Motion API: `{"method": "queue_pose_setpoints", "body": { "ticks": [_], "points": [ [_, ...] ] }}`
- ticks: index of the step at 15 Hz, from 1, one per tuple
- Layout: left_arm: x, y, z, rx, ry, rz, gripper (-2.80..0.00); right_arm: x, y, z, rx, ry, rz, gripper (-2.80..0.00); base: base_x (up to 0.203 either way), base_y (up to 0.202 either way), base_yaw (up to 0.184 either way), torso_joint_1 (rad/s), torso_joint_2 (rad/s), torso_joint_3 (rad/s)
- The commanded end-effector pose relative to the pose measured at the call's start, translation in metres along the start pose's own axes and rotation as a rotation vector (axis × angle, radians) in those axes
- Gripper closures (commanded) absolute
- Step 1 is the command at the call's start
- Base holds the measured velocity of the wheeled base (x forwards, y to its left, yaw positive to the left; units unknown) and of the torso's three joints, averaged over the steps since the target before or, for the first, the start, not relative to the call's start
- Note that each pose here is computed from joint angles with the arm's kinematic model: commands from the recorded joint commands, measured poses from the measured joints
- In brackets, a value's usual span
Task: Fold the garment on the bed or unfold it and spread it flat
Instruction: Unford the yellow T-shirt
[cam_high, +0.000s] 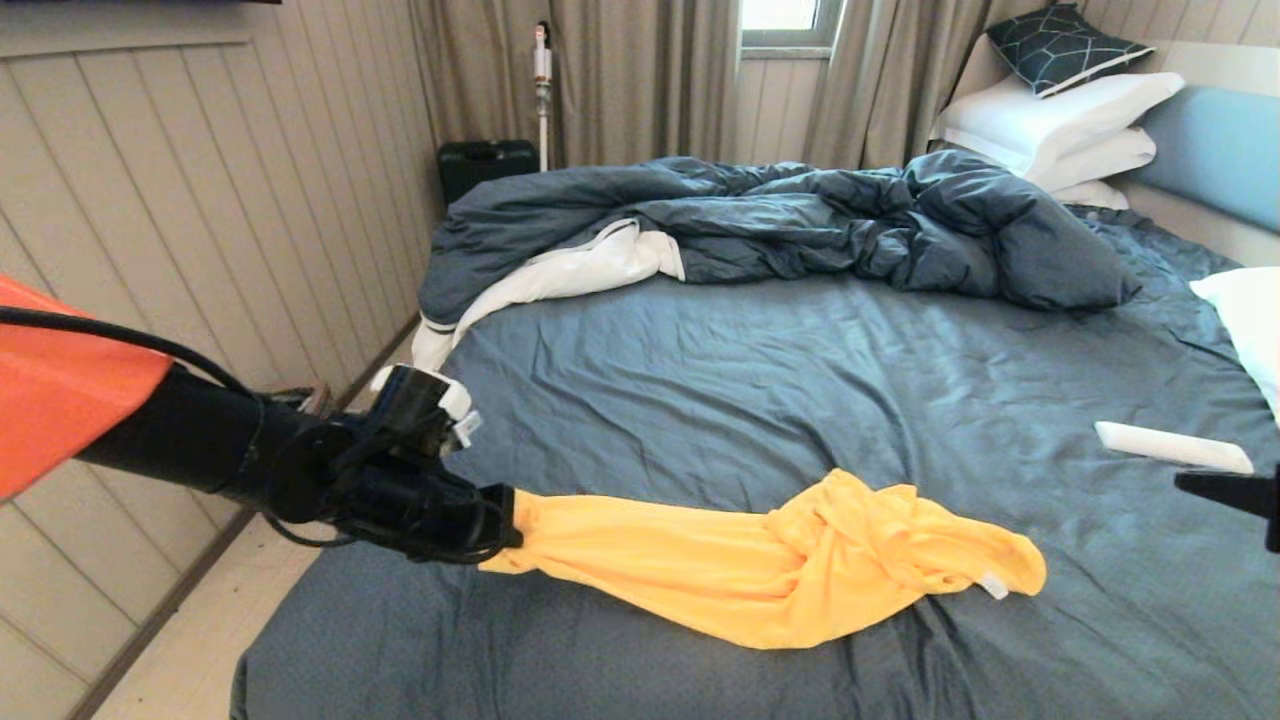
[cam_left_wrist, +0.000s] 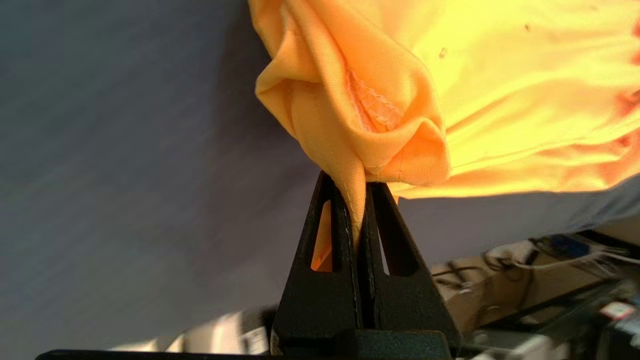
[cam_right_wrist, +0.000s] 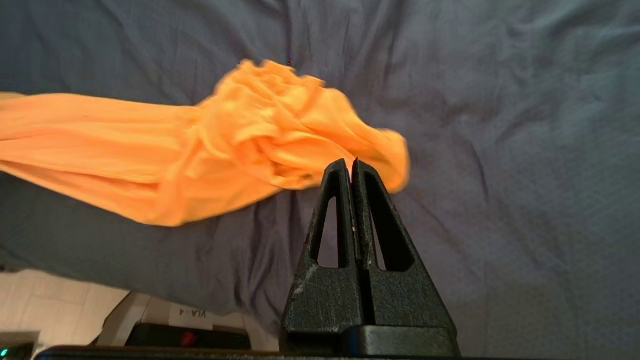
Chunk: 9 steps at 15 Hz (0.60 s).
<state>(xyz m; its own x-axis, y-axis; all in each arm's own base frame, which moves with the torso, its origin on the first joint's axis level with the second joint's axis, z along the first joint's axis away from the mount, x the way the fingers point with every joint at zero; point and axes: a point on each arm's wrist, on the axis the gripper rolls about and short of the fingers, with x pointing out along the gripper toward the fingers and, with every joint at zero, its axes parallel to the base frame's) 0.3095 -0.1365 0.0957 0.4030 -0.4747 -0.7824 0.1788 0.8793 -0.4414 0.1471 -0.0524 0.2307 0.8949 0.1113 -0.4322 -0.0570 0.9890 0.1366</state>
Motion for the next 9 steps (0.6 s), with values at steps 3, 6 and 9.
{"method": "queue_pose_setpoints", "body": {
  "ticks": [3, 6, 9],
  "points": [
    [-0.042, 0.057, -0.027, -0.052, -0.063, 0.083, 0.00, 0.009, 0.002, -0.006, 0.004, 0.042, 0.035, 0.00, 0.000, 0.000, 0.000, 0.000, 0.00, 0.000],
    [-0.053, 0.065, -0.033, -0.040, -0.081, 0.093, 0.00, 0.011, 0.004, -0.007, -0.002, 0.051, 0.051, 0.00, 0.000, 0.000, 0.000, 0.000, 0.00, 0.000],
    [-0.053, 0.065, -0.034, -0.032, -0.077, 0.093, -2.80, 0.011, 0.004, -0.007, -0.001, 0.050, 0.051, 0.00, 0.000, 0.000, 0.000, 0.000, 0.00, 0.000]
  ]
}}
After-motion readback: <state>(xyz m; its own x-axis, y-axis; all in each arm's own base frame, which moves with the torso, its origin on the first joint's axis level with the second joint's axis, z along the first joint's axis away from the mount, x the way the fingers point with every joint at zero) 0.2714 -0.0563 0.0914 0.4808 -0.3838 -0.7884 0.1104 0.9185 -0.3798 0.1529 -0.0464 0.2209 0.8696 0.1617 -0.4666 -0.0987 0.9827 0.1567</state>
